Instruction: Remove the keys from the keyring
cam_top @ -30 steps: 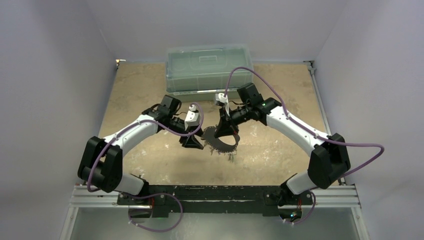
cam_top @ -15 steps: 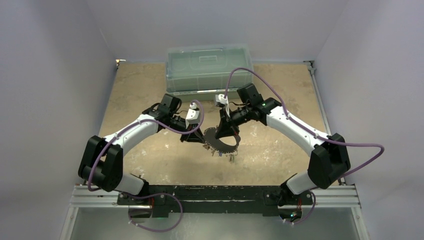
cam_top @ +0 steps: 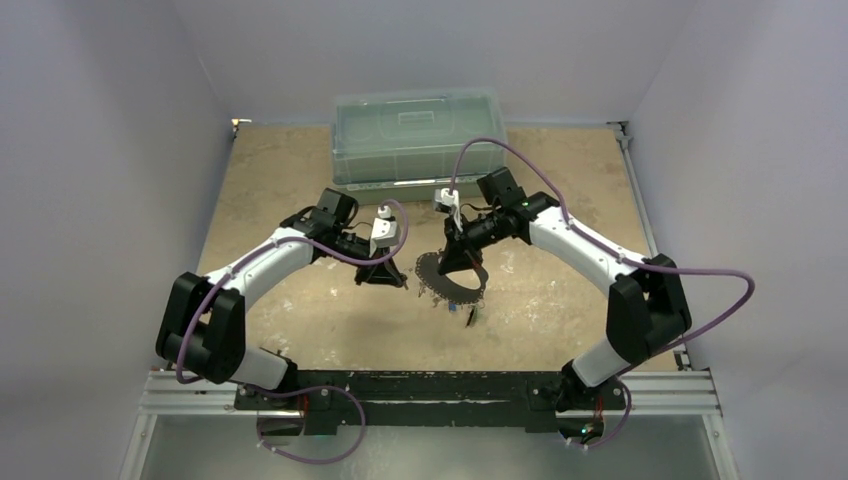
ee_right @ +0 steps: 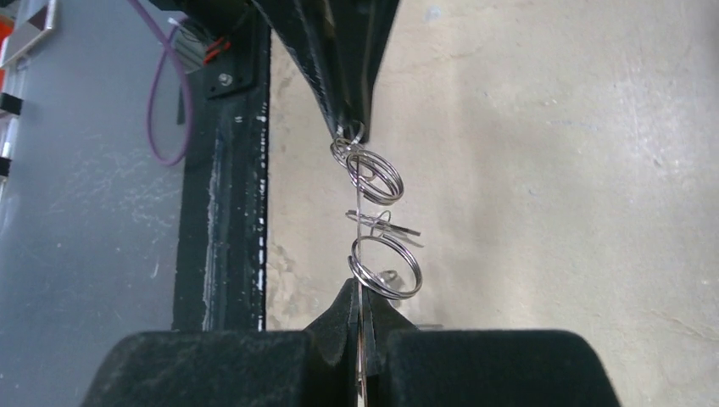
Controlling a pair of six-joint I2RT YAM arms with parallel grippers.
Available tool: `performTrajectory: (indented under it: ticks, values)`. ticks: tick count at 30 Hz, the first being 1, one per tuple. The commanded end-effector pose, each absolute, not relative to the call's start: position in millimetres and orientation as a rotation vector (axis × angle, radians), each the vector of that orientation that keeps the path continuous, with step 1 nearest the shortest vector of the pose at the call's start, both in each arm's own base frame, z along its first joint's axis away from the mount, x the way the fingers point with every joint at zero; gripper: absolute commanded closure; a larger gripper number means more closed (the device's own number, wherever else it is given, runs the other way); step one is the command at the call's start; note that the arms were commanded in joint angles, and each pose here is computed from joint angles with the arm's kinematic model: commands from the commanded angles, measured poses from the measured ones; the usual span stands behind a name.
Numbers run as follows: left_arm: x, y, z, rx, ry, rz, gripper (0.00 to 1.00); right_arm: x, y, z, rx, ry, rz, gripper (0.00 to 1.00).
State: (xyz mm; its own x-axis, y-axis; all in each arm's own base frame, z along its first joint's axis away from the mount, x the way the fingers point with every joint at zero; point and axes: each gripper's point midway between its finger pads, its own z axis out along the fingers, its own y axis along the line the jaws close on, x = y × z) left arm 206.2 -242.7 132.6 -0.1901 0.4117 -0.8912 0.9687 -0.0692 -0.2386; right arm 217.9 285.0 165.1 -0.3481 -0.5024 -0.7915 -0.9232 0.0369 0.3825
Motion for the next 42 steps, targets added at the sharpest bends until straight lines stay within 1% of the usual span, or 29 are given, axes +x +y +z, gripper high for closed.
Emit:
performTrajectory:
  ticks: [1, 7, 16, 20, 25, 28, 31, 33, 34, 35, 36, 37, 38, 42]
  values:
    - [213.6, -238.7, 143.6, 1.484, 1.656, -1.174, 1.0, 228.9, 283.7, 155.2, -1.419, 1.91, 1.197, 1.0]
    - [220.3, -237.8, 139.2, 1.459, 1.73, -1.119, 1.0, 232.5, 284.4, 142.7, -1.416, 1.938, 1.192, 1.0]
    - [230.5, -236.6, 134.4, 1.48, 1.747, -1.058, 1.0, 226.4, 281.9, 125.9, -1.408, 1.955, 1.207, 1.0]
    - [225.5, -241.1, 130.4, 1.508, 1.745, -1.065, 1.0, 235.7, 285.3, 122.0, -1.391, 1.972, 1.188, 1.0]
    - [213.4, -236.7, 115.0, 1.547, 1.801, -1.08, 1.0, 256.9, 290.1, 116.4, -1.394, 2.004, 1.125, 0.97]
    - [207.5, -232.8, 103.8, 1.559, 1.842, -1.098, 1.0, 269.9, 295.1, 115.0, -1.399, 2.009, 1.104, 0.88]
    - [202.3, -231.0, 85.1, 1.55, 1.897, -1.137, 1.0, 281.3, 301.1, 114.7, -1.383, 2.004, 1.098, 0.72]
    - [201.2, -231.5, 73.2, 1.538, 1.941, -1.167, 1.0, 287.2, 301.6, 117.4, -1.37, 1.997, 1.091, 0.6]
    - [200.6, -231.8, 67.7, 1.531, 1.965, -1.184, 1.0, 290.2, 300.2, 119.4, -1.362, 1.994, 1.085, 0.51]
    - [199.4, -232.5, 63.0, 1.522, 1.985, -1.207, 1.0, 293.0, 297.5, 121.6, -1.349, 1.996, 1.078, 0.44]
    - [199.8, -234.2, 60.5, 1.509, 1.999, -1.227, 1.0, 296.1, 293.3, 123.8, -1.331, 1.998, 1.073, 0.4]
    - [201.0, -236.1, 60.0, 1.497, 2.003, -1.245, 1.0, 297.8, 288.9, 125.8, -1.317, 2.0, 1.069, 0.36]
    - [201.5, -237.6, 58.4, 1.486, 2.009, -1.256, 1.0, 299.1, 284.4, 127.6, -1.302, 2.007, 1.063, 0.35]
    - [210.5, -242.0, 56.0, 1.404, 2.07, -1.248, 1.0, 289.8, 270.5, 134.1, -1.256, 2.032, 1.053, 0.34]
